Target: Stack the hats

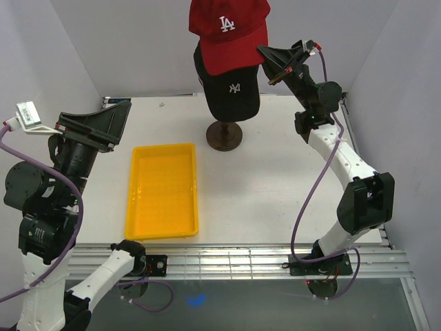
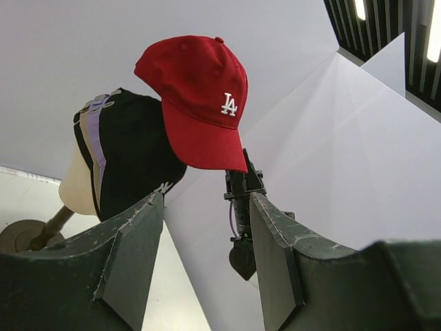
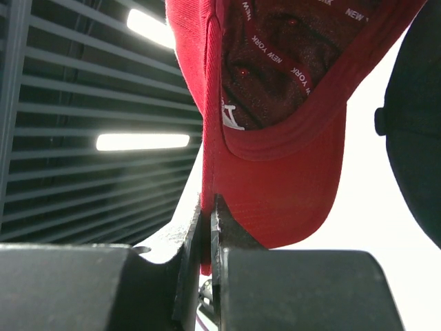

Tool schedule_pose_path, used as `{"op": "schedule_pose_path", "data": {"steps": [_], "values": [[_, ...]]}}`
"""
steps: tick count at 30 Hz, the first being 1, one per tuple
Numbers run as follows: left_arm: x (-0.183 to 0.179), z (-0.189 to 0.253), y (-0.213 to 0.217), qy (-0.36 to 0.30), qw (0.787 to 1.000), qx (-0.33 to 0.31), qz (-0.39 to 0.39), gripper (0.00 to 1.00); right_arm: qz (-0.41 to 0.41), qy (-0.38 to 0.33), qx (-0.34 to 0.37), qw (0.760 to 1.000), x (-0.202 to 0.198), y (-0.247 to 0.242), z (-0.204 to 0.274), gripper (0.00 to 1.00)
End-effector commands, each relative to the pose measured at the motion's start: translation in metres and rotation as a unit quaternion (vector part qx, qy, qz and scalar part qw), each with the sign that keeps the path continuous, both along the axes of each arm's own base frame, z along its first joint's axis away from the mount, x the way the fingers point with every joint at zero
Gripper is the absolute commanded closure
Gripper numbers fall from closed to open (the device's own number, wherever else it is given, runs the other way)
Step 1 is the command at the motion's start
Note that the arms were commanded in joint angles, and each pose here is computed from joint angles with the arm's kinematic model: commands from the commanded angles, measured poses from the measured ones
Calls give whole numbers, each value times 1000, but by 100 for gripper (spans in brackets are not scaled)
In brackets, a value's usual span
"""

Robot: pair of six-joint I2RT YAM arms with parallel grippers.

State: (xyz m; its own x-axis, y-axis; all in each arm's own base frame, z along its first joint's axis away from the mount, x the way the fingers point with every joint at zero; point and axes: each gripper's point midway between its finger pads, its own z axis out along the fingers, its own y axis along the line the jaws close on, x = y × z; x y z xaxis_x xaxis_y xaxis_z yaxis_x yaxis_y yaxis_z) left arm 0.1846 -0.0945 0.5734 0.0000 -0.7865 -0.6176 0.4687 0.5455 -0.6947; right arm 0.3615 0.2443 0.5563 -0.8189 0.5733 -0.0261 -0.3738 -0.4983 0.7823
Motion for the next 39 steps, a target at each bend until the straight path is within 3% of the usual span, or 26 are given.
{"op": "schedule_pose_path", "data": {"steps": [1, 23, 25, 31, 39], "values": [[3, 0, -4, -2, 1000, -3, -10, 37, 84, 10, 69, 994, -37, -17, 31, 92], [14, -10, -11, 17, 1000, -5, -19, 37, 127, 113, 61, 984, -15, -17, -39, 92], [19, -14, -24, 23, 999, 10, -48, 37, 121, 117, 59, 984, -14, -20, -41, 92], [70, -46, -70, 70, 989, 50, -119, 34, 117, 128, 58, 983, -9, -22, -45, 92], [132, -70, -122, 86, 974, 49, -205, 29, 117, 132, 60, 982, -5, -28, -48, 92]]}}
